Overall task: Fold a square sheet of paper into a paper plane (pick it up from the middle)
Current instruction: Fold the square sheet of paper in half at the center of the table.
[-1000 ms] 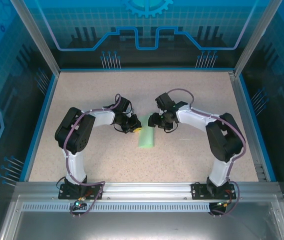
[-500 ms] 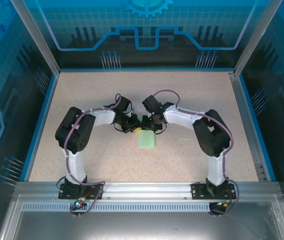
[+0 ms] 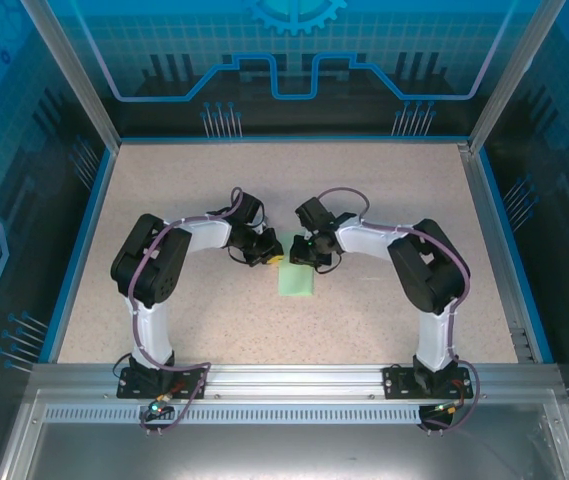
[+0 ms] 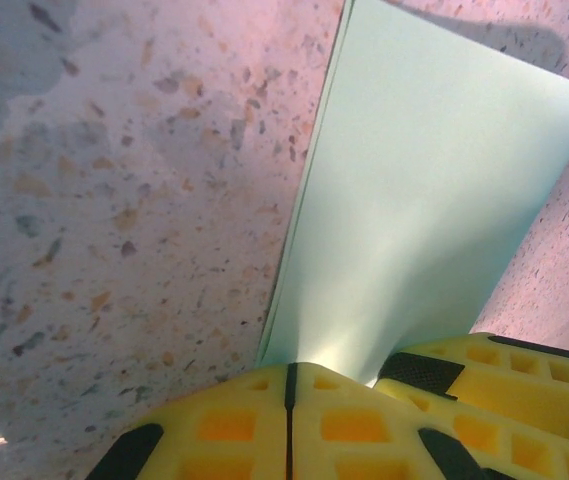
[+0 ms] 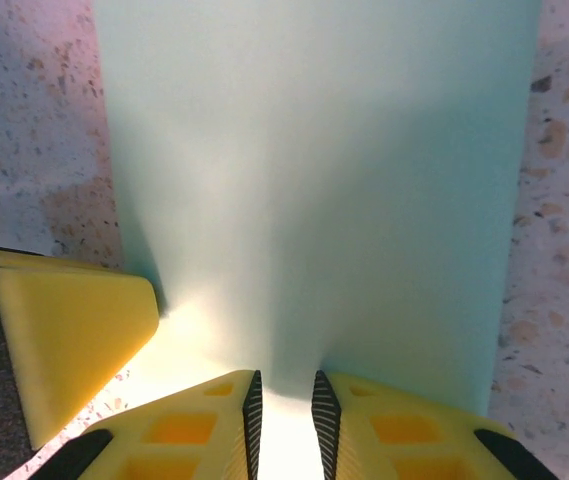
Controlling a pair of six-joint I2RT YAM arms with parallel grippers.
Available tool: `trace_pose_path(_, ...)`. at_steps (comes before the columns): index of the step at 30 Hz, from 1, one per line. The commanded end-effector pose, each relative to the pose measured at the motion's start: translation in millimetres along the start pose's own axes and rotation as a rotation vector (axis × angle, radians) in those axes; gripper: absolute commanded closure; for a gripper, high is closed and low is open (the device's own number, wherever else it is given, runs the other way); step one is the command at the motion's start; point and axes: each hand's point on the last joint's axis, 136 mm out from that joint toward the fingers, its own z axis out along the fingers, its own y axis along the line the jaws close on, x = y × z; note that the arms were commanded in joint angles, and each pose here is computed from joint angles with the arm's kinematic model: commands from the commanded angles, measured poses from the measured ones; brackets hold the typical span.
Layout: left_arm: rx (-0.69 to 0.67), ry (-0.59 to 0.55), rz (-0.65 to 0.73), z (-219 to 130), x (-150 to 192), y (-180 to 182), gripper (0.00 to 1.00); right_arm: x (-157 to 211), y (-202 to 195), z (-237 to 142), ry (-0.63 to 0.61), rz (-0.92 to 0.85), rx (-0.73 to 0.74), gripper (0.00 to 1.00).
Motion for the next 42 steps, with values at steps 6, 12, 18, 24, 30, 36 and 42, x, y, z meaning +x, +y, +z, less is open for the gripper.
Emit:
trace_pose_path(6,-0.227,0.09,-0.112,18,30,67,0.94,18,-33,2,0.032,0.018,-0.023,0.75)
trace_pose_path(12,-0.234,0.092,-0.111,18,30,69,0.95,11,-22,-9,-0.006,-0.021,-0.164,0.75)
trace_pose_path(18,-0.228,0.093,-0.107,18,30,67,0.95,-7,9,-29,-0.053,-0.085,-0.259,0.74)
trace_pose_path(24,-0.231,0.1,-0.103,18,31,68,0.95,-17,9,-13,-0.041,-0.089,-0.27,0.75)
trace_pose_path(30,-0.237,0.103,-0.107,19,31,69,0.95,-14,-22,1,-0.027,-0.03,-0.231,0.76)
trace_pose_path(36,-0.25,0.107,-0.108,18,33,72,0.95,-10,-56,-6,-0.052,0.013,-0.175,0.76)
trace_pose_path(42,-0.251,0.108,-0.107,19,33,73,0.95,-27,-49,-40,-0.138,-0.018,-0.173,0.75)
